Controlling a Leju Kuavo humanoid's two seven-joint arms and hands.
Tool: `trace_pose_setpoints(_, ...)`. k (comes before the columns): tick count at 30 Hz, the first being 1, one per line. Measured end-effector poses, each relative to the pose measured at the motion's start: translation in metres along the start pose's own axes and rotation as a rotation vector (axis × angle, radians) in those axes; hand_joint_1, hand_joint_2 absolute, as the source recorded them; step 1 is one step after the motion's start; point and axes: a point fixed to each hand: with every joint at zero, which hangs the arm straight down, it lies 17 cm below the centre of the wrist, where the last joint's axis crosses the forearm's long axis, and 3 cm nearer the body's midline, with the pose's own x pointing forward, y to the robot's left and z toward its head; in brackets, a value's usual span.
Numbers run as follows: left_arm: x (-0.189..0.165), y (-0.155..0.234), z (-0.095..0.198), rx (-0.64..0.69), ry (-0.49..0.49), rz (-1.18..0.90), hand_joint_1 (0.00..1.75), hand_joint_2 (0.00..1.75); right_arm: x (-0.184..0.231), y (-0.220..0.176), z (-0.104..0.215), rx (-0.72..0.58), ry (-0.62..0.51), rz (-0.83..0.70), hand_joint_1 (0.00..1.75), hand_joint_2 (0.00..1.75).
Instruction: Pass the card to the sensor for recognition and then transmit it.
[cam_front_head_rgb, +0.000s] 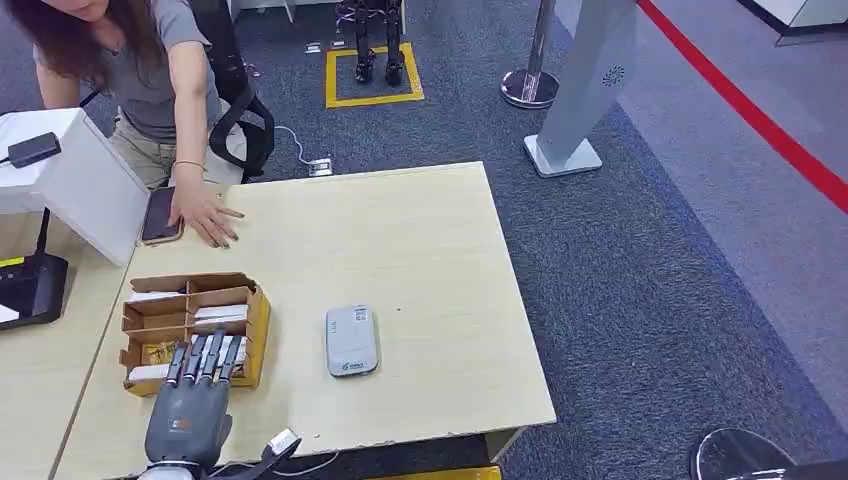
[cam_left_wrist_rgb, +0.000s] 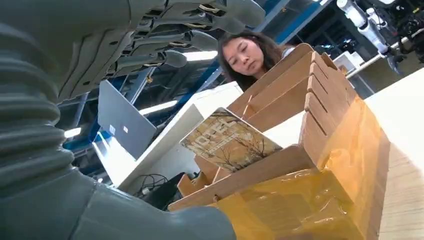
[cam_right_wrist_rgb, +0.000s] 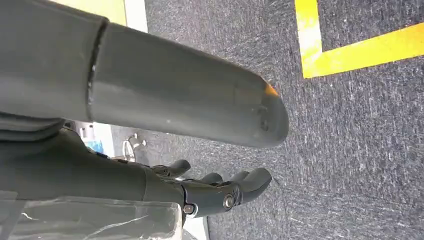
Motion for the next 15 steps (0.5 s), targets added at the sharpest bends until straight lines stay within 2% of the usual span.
trace_pose_setpoints(15,-0.011,0.001,-0.007,-0.005,0.040,-0.017,0.00,1.75,-0.001,0.000,0.000,0.000,0.002,0.009,0.00,0.00)
